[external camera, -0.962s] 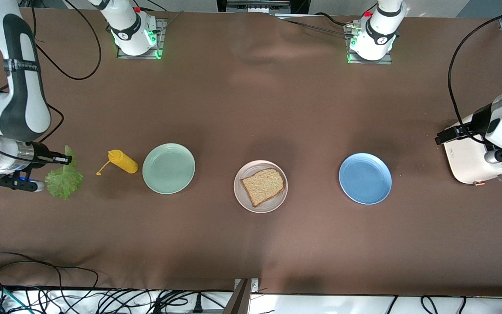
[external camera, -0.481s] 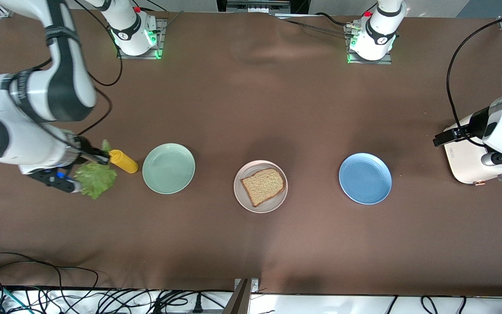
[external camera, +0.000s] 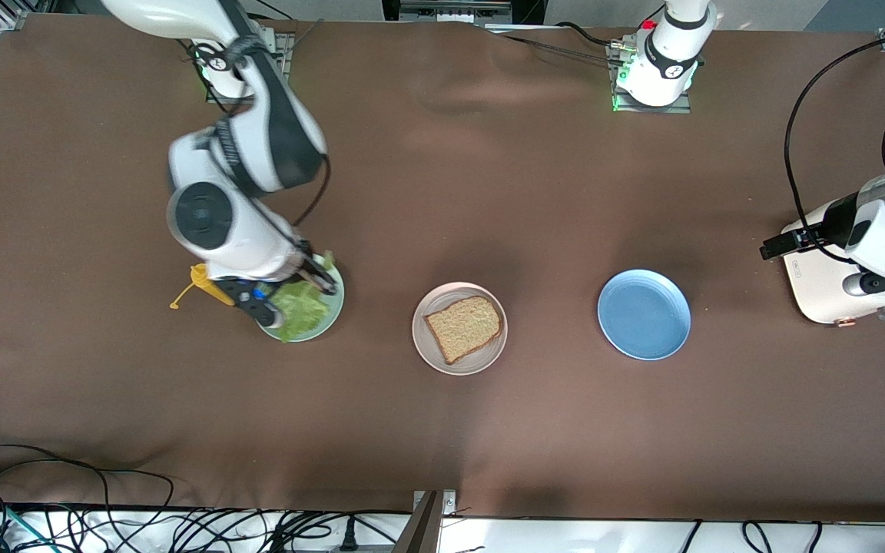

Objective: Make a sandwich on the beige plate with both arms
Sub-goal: 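Carry the lettuce over the bread on the beige plate, then release the lettuce onto the bread and withdraw the right gripper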

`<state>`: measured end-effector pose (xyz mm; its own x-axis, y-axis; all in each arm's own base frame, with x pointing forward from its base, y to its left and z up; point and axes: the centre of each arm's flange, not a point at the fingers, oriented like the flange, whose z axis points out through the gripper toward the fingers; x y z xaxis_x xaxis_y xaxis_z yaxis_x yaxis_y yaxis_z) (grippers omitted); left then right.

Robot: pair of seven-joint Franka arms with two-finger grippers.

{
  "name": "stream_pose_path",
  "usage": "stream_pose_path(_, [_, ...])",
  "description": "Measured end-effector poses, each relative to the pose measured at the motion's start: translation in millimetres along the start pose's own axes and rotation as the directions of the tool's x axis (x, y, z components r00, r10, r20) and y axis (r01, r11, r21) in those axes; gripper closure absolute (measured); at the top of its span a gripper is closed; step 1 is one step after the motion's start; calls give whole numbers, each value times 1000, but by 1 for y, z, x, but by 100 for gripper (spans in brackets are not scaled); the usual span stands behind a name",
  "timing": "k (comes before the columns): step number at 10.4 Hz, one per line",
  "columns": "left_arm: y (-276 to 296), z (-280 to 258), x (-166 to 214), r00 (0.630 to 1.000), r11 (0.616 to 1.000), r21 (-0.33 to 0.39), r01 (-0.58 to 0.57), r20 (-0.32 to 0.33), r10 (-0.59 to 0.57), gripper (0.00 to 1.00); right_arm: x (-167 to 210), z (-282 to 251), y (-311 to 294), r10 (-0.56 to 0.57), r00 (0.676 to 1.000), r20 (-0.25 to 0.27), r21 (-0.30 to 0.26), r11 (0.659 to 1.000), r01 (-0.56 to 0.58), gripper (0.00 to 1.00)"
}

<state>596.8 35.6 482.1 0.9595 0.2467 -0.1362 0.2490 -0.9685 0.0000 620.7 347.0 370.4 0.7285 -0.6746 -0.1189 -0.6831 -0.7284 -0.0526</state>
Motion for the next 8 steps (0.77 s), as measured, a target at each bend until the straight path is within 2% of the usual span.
stream_pose_path(1, [3, 0, 0, 1000, 1000, 0, -5, 0, 5, 0, -26, 22, -23, 78, 997, -21, 82, 994, -76, 96])
stream_pose_path(2, [5, -1, -1, 1000, 1000, 0, -9, -1, 9, 0, -49, 42, -39, 155, 988, -19, 156, 976, -150, 96])
stream_pose_path(3, [6, -1, -1, 1000, 1000, 0, -12, -2, 12, 0, -70, 63, -52, 231, 973, 15, 214, 950, -229, 96])
stream_pose_path(4, [7, -1, -1, 1000, 1000, 0, -12, -2, 12, 0, -91, 82, -64, 299, 952, 70, 247, 919, -307, 96])
stream_pose_path(6, [5, -1, -1, 1000, 1000, -1, -10, -2, 10, 0, -118, 112, -82, 392, 907, 151, 268, 867, -419, 96])
stream_pose_path(8, [5, -1, -1, 1000, 1000, -1, -10, -2, 10, 0, -127, 147, -88, 417, 891, 178, 290, 843, -452, 96])
